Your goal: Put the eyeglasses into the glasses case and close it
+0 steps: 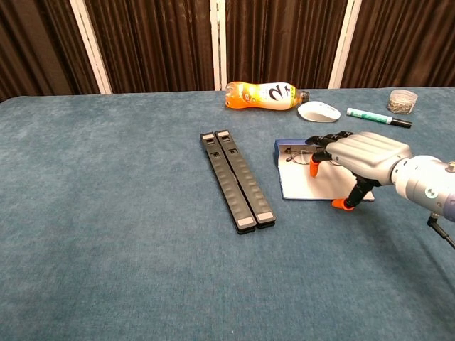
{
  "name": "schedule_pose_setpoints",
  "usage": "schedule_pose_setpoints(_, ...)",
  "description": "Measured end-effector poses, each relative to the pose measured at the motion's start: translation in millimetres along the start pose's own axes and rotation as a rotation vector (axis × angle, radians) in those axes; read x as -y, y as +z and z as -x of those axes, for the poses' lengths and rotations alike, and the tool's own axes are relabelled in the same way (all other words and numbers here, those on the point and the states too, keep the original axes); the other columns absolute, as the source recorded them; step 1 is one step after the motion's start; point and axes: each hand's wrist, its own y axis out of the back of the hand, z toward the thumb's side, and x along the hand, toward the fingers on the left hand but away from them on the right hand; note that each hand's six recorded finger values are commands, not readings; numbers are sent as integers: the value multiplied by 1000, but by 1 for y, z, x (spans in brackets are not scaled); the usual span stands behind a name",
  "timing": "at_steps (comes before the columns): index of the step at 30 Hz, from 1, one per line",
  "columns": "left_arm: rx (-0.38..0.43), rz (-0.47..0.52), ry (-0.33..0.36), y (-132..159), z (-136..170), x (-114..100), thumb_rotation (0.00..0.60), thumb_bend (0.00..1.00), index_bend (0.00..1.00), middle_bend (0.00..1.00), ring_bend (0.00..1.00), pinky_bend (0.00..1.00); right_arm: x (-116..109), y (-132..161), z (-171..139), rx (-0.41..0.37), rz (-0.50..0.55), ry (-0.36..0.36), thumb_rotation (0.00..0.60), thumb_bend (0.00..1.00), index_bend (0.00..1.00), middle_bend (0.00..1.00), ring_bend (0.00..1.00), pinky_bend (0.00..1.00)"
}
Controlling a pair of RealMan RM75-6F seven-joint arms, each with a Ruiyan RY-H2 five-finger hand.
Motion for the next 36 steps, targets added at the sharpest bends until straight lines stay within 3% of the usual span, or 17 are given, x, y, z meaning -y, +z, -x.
schedule_pose_setpoints(10,-1,-2,-1,0,0,1,600,0,0,0,0,0,3,-2,1,0,-6,-2,600,424,418,0,0,0)
schedule_pose_setpoints(36,-7,-2,-5,-1,-2,1,600,0,0,0,0,0,-15,-3,18,22,39,-58,600,430,479,0,0,0)
